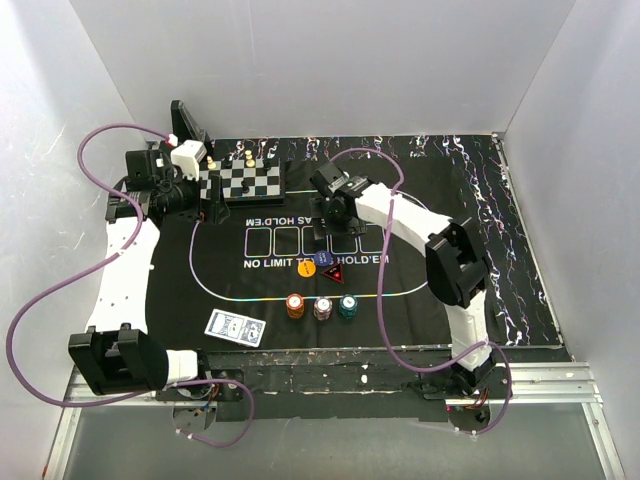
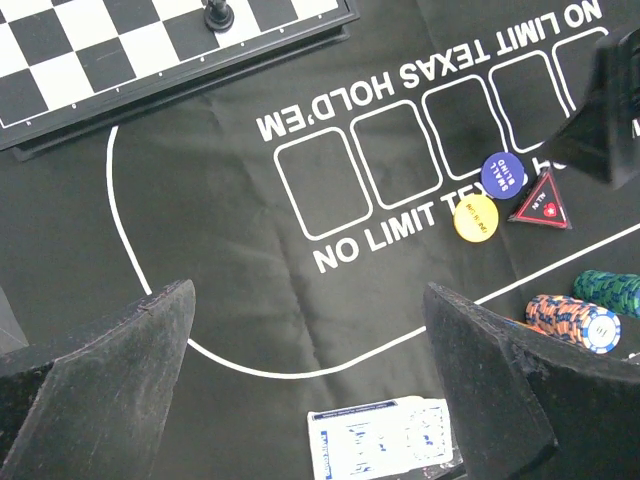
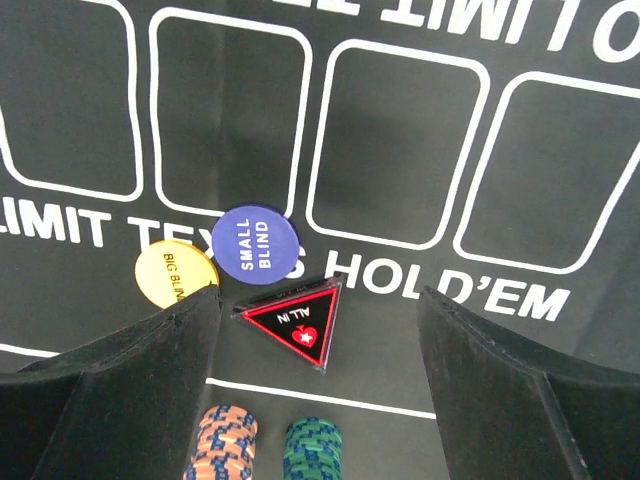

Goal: Distribute texas hold em gaming equipment

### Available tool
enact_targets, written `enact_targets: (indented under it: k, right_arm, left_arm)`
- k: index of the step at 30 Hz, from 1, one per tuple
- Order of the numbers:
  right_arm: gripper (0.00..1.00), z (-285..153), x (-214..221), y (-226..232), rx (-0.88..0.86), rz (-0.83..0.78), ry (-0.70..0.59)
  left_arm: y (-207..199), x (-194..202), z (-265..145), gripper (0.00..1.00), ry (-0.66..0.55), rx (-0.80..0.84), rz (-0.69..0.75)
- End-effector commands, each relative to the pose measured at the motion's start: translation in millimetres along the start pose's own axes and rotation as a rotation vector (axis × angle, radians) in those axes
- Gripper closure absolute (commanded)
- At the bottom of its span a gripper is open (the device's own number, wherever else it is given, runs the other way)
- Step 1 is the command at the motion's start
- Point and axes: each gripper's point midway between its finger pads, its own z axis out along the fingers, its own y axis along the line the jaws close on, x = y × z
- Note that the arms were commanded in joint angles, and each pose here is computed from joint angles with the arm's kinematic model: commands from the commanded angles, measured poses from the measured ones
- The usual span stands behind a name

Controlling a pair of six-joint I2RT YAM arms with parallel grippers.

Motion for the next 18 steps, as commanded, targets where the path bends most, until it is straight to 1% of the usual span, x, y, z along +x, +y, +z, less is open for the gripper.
enact_targets:
  k: [1, 8, 12, 18]
  right_arm:
    - [0.15, 6.4, -5.0, 26.7, -0.029, -0.004, -0.026]
    - [0.15, 24.2, 7.6, 47.3, -0.032, -0.002, -0.014]
    - [0.16, 37.3, 14.8, 47.3, -0.012, 0.01, 0.005]
    - [0.22, 54.2, 29.0, 42.2, 0.016, 0.013, 0.042]
  left_arm:
    - [-0.9, -16.1, -7.2, 0.02, -0.036, 0.002, -0.017]
    - [3.6, -9.4, -5.8, 0.02, -0.027, -0.016, -0.03]
    - [5.8, -10.2, -8.4, 0.02, -0.029, -0.025, -0.048]
    - [8.1, -11.3, -9.4, 0.02, -0.035, -0.031, -0.058]
